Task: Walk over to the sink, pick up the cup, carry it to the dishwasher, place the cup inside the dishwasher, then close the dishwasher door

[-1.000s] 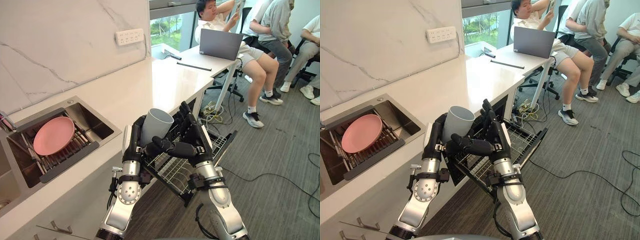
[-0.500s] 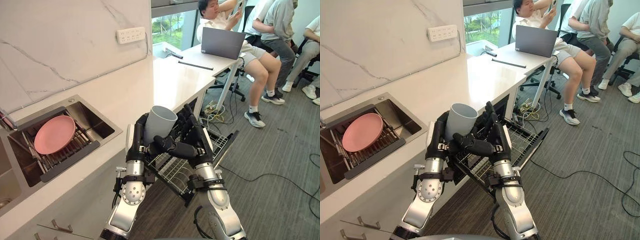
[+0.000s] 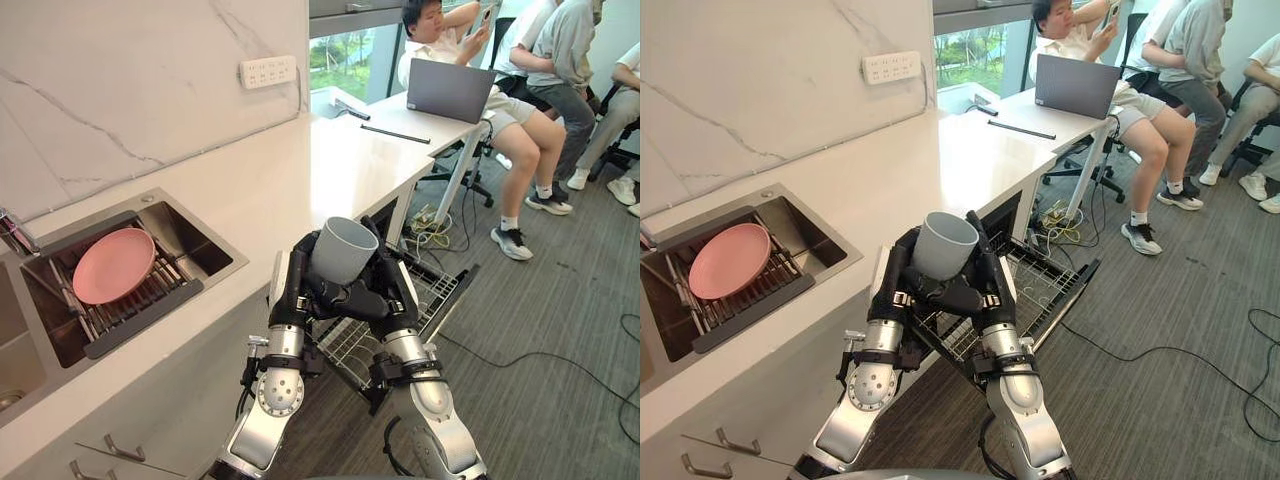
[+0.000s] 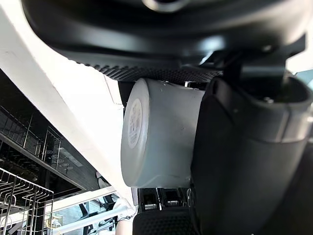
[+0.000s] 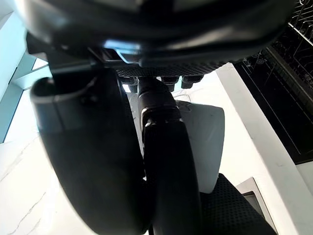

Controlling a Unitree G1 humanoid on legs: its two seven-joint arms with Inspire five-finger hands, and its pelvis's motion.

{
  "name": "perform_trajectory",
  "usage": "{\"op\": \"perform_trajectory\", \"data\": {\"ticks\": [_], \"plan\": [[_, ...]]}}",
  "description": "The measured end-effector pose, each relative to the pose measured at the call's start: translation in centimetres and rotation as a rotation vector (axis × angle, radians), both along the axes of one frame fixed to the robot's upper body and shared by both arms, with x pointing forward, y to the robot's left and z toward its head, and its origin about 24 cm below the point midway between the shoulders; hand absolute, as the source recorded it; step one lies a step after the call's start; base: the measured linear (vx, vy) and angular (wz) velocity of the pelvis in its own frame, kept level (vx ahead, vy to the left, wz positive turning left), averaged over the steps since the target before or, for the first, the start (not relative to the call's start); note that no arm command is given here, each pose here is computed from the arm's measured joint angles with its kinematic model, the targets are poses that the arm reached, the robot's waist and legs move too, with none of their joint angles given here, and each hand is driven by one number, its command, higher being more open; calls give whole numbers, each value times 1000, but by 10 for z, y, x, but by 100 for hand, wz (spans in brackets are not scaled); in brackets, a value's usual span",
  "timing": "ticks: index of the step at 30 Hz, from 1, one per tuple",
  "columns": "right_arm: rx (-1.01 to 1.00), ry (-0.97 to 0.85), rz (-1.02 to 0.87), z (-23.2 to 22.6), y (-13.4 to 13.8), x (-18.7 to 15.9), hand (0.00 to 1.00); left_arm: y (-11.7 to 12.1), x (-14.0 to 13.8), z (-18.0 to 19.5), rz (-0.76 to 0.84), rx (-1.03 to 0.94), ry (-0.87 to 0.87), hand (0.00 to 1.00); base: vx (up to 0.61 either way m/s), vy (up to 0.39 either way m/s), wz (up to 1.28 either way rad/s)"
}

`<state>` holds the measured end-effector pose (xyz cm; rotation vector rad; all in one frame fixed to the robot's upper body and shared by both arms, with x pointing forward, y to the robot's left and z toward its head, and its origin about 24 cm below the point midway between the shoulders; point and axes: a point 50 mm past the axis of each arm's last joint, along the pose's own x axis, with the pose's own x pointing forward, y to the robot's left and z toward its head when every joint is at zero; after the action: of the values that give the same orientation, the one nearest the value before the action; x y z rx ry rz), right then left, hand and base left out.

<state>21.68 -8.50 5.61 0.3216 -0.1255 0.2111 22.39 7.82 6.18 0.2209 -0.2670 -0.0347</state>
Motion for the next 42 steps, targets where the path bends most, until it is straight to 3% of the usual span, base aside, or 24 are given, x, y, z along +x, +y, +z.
{"op": "perform_trajectory", "data": {"ticks": [17,18,30,35,42], "plan": [[-30,6,-40,-2,-5,8,0,-3,-1,-1,-10,0,1,0,-5,-5,1],[-30,6,-42,-2,-5,8,0,-3,-1,-1,-10,-1,1,100,0,0,0],[-41,-14,-183,2,-40,17,0,-4,-10,8,-83,-23,-25,100,0,0,0],[-44,-32,-263,7,-59,19,0,11,-15,7,-56,-48,-18,100,0,0,0],[-38,-61,-285,14,-64,19,0,32,-25,-10,16,-107,82,100,0,0,1]]}}
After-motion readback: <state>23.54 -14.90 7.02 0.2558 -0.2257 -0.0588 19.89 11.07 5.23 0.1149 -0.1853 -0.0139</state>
